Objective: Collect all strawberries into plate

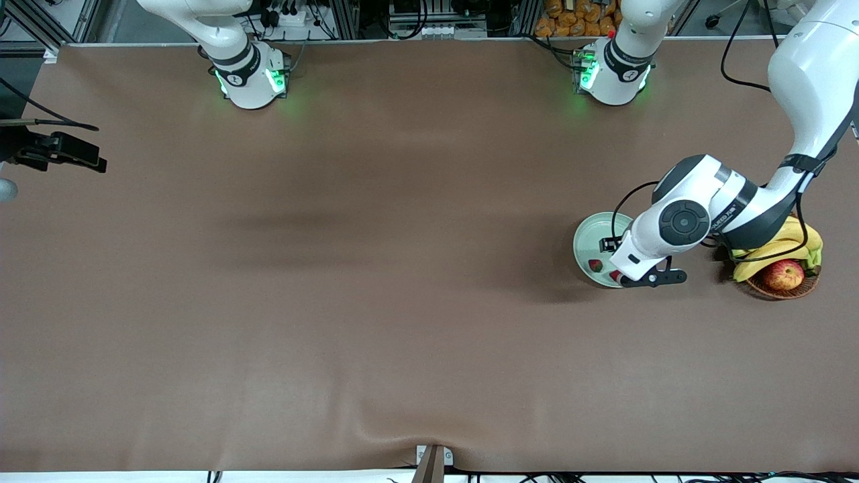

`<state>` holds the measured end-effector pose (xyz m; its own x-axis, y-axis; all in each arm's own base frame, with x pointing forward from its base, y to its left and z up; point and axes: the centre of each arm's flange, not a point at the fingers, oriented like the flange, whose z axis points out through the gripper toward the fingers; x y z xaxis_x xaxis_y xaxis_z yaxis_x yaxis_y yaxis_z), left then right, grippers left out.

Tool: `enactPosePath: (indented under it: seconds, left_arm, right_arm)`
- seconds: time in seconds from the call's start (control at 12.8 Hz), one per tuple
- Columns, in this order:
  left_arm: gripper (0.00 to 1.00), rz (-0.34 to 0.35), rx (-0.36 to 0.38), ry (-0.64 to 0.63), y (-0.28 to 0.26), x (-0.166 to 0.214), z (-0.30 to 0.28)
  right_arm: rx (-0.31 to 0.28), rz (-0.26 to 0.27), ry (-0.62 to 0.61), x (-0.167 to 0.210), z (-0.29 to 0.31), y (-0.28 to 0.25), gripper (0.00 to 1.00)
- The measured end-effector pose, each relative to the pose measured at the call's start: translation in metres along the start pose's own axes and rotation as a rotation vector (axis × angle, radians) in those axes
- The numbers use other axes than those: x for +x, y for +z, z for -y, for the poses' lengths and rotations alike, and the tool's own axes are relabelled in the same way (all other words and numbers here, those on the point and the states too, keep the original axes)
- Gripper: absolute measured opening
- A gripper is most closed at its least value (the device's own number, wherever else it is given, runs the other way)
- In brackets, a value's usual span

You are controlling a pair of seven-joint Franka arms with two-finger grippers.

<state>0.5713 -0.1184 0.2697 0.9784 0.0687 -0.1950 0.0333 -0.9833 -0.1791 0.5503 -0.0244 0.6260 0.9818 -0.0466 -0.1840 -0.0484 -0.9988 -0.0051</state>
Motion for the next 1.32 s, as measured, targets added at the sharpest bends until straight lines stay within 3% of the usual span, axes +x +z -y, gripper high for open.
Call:
enactPosePath:
  seconds: [0.08, 0.78, 1.32]
  left_arm:
    - [1.0, -0.012, -0.007, 0.004, -0.007, 0.0, -0.003]
    - [1.0, -0.196, -0.088, -0.05, -0.207, -0.001, 0.004]
    - [1.0, -0.209, -0.129, -0.054, -0.305, -0.039, 0.023]
  right_arm:
    - [0.0, 0.0, 0.003, 0.0, -0.002, 0.0, 1.0]
    - [-0.013, -0.013, 0.025, 0.001, -0.023, -0.001, 1.0]
    - [-0.014, -0.013, 0.024, 0.001, -0.022, -0.001, 1.0]
